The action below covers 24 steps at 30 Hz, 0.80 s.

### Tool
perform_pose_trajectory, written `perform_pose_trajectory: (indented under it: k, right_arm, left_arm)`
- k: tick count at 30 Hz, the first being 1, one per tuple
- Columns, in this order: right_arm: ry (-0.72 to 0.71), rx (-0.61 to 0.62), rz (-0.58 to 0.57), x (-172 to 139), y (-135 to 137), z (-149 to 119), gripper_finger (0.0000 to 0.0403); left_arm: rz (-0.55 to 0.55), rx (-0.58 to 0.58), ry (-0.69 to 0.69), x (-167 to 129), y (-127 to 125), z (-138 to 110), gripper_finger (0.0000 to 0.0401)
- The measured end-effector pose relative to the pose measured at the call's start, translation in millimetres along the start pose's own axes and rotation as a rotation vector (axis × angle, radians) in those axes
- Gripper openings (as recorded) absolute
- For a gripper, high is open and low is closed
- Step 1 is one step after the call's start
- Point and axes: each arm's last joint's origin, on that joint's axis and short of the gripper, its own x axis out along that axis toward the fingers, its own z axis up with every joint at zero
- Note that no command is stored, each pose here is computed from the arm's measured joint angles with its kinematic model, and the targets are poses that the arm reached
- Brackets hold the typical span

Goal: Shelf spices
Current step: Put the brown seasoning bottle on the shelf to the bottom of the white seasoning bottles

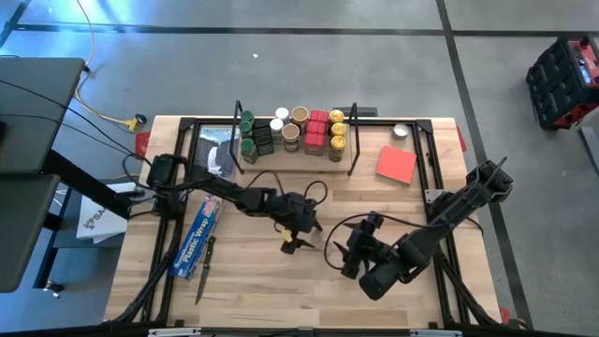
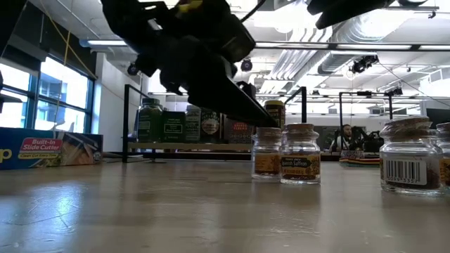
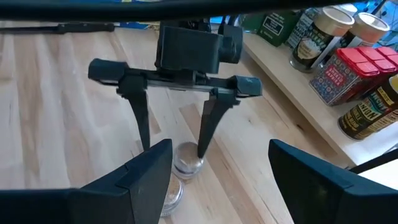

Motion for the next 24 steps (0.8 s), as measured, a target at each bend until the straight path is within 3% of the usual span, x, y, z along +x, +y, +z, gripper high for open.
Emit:
perform_pose_trajectory:
  k: [6,16,24]
  right_arm:
    - [-0.002,0.012,-0.003,-1.9,0.1,-1.3,0.0261]
    - [-0.006,0.001,-0.016,-1.9,-0.9,-1.7,0.0261]
    - [-0.007,0.002,-0.016,-1.9,-0.9,-1.6,0.0261]
  left_arm:
    - [0.029,-0.008,0.006,0.6,3.7,-0.3,0.0289]
    - [0.064,0.086,-0.022,3.1,-3.3,4.3,0.0289]
    - [0.130,0.102,-0.051,-0.1,11.6,5.0,0.0289]
